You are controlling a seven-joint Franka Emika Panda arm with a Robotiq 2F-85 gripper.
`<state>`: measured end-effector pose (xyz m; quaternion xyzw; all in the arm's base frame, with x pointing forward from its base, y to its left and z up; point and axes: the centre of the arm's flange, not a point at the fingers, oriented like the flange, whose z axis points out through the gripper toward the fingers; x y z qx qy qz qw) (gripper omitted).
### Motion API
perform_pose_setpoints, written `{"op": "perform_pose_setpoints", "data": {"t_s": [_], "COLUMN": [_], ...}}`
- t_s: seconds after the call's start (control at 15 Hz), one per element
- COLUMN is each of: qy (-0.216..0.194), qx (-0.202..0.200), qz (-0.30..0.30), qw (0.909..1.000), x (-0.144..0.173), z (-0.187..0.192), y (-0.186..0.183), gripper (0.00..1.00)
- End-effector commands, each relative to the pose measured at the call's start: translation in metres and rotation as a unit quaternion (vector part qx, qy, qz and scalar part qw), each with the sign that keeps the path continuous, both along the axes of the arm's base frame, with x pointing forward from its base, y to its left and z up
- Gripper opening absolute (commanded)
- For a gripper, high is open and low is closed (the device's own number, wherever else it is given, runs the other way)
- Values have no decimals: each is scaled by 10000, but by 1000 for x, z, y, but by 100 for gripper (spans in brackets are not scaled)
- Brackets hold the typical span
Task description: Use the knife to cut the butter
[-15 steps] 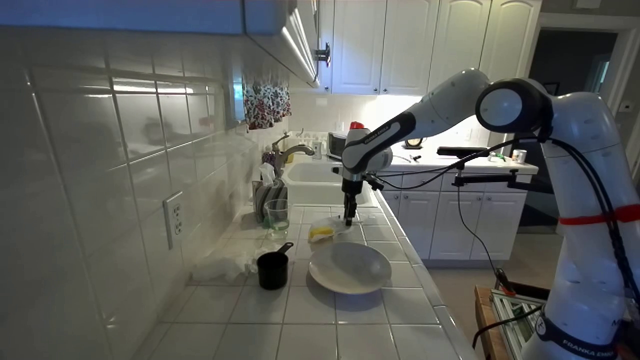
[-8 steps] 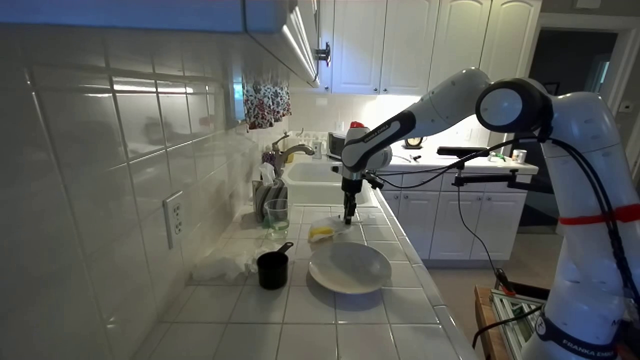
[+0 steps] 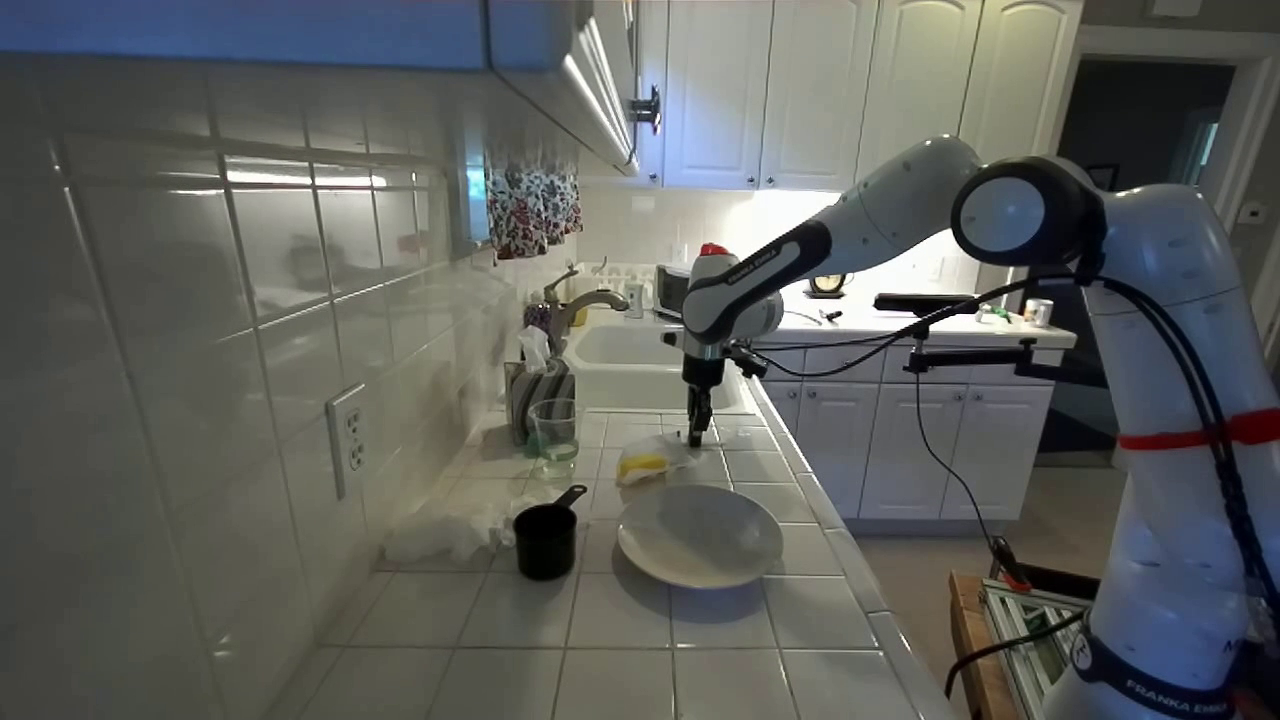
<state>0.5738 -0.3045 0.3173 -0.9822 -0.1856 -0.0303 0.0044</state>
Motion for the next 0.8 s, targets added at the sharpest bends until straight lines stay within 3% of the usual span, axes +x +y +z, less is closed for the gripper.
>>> {"op": "perform_pose_setpoints", "data": {"t_s": [0.0,0.53,0.73], "qy": [177,200,229], "qx": [108,135,0], "qz": [173,231,154], "qw": [9996,9994,9996], "x": [3,2,1], "z": [-11,-12,-5], "y": [11,16,17], "gripper": [18,3,3]}}
